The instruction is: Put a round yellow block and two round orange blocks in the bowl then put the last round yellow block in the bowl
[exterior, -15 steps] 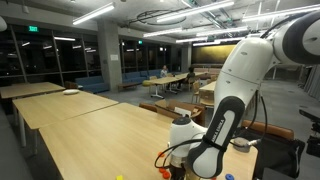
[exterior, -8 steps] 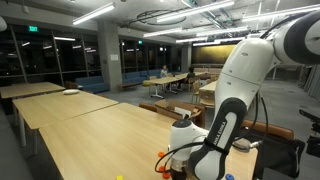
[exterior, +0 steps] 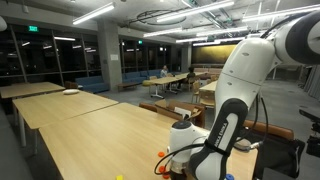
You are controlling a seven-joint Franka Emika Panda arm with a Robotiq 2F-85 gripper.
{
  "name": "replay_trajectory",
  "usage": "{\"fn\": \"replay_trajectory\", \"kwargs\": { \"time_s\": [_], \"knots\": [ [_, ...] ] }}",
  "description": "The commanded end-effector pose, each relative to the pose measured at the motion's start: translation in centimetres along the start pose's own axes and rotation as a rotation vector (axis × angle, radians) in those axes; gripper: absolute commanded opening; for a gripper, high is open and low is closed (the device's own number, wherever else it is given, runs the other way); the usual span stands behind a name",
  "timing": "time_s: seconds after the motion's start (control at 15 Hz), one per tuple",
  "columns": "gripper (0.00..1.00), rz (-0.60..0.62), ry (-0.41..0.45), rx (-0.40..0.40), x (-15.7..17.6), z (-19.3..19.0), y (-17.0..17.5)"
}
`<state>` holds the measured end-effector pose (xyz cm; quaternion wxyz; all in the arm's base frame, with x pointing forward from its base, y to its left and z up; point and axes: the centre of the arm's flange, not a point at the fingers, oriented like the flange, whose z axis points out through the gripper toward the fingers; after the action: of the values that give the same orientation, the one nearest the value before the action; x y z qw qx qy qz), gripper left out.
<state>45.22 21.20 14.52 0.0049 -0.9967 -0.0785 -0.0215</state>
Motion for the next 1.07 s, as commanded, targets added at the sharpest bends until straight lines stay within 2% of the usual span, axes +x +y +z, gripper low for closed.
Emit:
{"fn": "replay_trajectory", "kwargs": {
  "time_s": [0.0,0.53,0.6,0.67,1.0],
  "knots": [
    [1.00,0.019,0.032,-0.001,0.7,-0.3,-0.4],
    [1.00,0.029,0.048,-0.002,1.9,-0.7,0.0],
    [0.75,0.030,0.047,0.001,2.0,-0.7,0.1],
    [0.73,0.027,0.045,0.000,2.0,-0.7,0.2],
    [0.35,0.037,0.017,-0.013,1.9,-0.6,0.4]
  ]
}}
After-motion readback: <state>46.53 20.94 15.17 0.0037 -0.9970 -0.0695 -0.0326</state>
